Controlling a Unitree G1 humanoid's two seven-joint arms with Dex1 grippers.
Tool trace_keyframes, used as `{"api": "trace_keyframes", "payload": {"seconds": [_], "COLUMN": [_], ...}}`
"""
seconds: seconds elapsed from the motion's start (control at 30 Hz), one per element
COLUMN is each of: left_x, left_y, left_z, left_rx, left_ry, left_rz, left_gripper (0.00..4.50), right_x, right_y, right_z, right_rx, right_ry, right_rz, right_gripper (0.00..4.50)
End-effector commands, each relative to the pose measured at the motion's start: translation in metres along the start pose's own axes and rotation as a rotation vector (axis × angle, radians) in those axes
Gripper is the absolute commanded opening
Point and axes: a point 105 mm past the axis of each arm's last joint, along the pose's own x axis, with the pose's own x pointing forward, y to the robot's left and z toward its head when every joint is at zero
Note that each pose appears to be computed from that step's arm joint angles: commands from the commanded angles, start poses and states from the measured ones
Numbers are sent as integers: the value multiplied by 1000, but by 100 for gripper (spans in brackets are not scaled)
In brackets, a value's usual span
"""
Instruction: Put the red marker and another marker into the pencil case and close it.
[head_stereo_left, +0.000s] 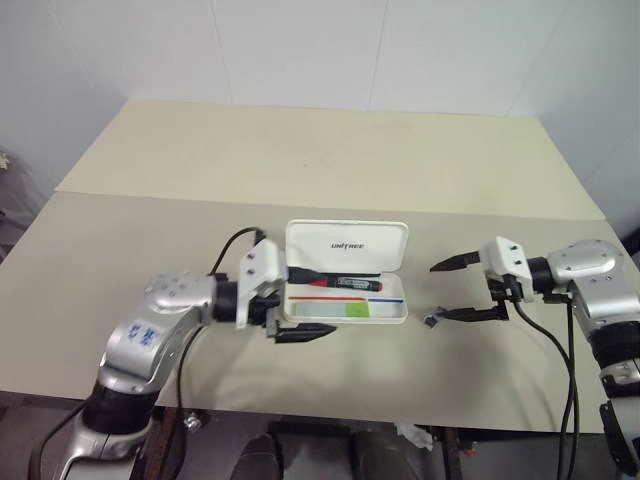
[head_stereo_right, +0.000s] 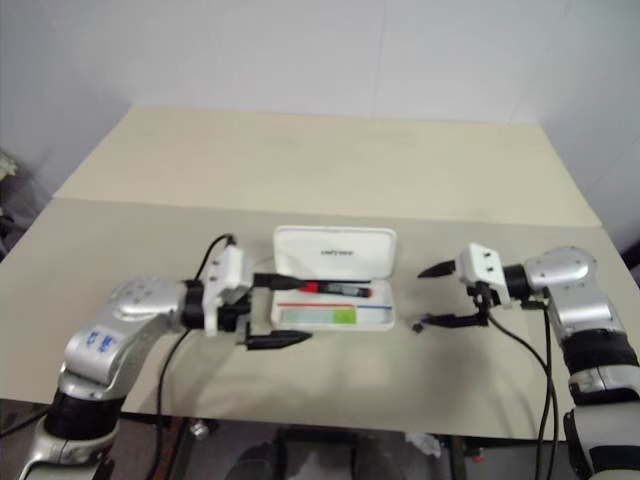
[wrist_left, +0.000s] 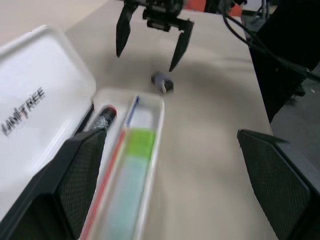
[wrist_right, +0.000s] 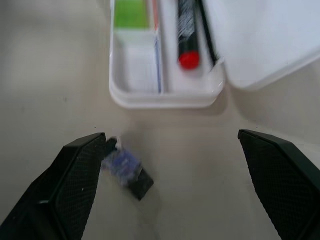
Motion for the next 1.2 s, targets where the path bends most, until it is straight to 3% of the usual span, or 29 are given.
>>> {"api": "trace_keyframes", "payload": {"seconds": [0.03, 0.37, 0.9, 1.0, 1.2], "left_x": [-16, -56, -69, -68, -68], "left_y": [-5, 14, 27, 28, 29], "left_z": [5, -9, -3, -3, -1], "left_rx": [69, 89, 144, 148, 153], "left_ry": [-29, 6, 33, 31, 33], "left_rz": [-15, 97, 136, 142, 158], "left_gripper": [447, 447, 447, 450, 450], "right_x": [-7, -8, 5, 8, 10], "right_y": [1, 7, 12, 10, 6], "right_z": [5, 2, -2, -3, -5], "right_rx": [-81, -144, -166, -157, -146], "right_ry": [43, 129, 145, 140, 130], "right_rz": [87, 197, 270, 262, 242], "right_gripper": [450, 450, 450, 397, 194]}}
